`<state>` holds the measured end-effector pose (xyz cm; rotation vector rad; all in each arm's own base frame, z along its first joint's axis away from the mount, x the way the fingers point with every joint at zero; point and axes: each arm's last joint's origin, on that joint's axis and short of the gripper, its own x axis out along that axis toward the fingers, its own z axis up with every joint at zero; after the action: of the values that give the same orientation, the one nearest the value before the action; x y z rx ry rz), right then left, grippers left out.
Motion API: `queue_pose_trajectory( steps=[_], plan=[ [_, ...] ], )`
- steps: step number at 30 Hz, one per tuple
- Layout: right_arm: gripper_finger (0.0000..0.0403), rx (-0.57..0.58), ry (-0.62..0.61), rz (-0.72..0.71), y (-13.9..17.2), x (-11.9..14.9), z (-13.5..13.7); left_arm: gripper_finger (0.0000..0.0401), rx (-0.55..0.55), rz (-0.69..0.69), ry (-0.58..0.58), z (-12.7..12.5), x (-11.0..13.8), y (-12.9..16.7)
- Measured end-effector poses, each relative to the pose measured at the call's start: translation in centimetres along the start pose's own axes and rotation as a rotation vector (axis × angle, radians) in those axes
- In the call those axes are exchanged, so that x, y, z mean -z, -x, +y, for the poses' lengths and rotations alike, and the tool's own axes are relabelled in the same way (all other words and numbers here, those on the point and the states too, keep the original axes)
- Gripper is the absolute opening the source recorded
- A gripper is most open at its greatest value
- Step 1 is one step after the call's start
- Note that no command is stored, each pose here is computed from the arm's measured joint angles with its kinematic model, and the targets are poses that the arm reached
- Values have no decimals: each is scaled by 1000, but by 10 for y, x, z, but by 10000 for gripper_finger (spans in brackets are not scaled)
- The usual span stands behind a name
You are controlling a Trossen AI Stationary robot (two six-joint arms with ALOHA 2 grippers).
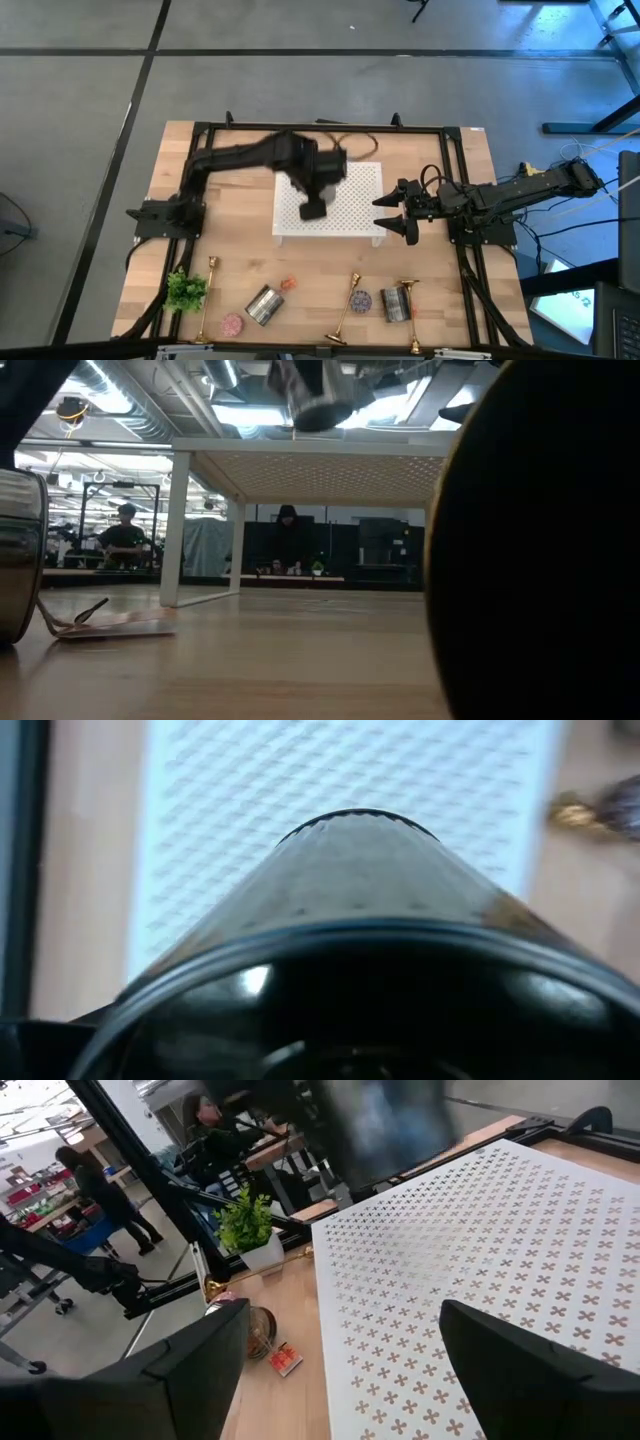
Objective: Pick & Place candle stick holders
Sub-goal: Put the middle big silver scented candle on the shelf
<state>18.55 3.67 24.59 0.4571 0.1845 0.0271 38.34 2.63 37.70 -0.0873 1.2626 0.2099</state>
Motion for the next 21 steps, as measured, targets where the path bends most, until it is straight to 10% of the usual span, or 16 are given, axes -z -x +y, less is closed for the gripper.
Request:
queue_pose_trajectory(
  steps=[9, 21],
  plan=[
    [328, 4, 8, 2, 0, 0, 0, 354, -12, 35, 51, 59, -7, -16],
    [328, 18, 10, 7, 0, 1, -1, 354, 20, 145, -8, 61, -19, -65]
  ],
)
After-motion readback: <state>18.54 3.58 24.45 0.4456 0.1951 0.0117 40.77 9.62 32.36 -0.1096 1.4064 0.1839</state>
